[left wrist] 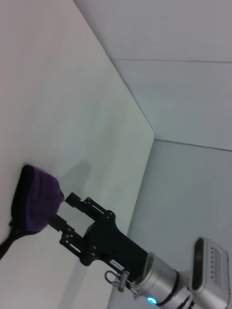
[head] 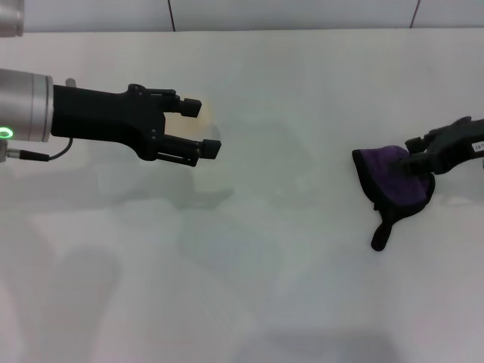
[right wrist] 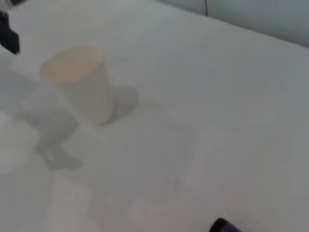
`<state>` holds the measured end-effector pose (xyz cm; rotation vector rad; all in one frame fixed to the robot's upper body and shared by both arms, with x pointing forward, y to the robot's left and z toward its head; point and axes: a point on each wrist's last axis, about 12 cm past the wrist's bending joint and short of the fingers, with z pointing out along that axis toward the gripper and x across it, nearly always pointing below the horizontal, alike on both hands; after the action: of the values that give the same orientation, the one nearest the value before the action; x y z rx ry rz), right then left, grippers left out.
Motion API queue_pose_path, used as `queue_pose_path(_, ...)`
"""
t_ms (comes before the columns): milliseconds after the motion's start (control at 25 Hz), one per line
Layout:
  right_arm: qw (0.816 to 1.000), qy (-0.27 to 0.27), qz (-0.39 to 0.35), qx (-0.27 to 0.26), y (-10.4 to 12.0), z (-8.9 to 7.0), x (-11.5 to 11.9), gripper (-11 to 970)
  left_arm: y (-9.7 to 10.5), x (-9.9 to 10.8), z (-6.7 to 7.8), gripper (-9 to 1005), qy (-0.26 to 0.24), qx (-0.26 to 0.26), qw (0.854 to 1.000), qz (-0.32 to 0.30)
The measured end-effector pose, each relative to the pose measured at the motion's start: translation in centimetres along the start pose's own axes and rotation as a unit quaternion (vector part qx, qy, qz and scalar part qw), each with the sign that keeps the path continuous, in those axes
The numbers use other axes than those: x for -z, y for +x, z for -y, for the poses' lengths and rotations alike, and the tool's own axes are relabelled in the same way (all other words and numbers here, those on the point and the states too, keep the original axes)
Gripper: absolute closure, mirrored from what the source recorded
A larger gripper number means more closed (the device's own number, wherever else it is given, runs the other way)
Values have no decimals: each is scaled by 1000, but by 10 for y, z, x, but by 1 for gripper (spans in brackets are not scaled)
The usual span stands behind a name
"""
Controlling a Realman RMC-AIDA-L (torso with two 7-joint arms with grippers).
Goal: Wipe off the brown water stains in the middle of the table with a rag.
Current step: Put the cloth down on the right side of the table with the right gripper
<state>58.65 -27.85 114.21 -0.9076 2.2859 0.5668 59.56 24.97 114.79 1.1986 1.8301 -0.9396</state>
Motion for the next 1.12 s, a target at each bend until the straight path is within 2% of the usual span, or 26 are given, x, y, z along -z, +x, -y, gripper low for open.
queue_pose_path(440, 996, -28, 80, 32, 10, -2, 14, 311, 4, 2, -1, 121, -10, -6, 1000, -3)
queue_pose_path(840, 991, -58, 88, 84, 19, -9, 16, 323, 15, 13, 0, 120, -32, -8, 999, 18)
queue_pose_path(1120, 987, -72, 87, 110, 10, -14, 15, 323, 27, 28, 4, 120, -49, -11, 998, 37)
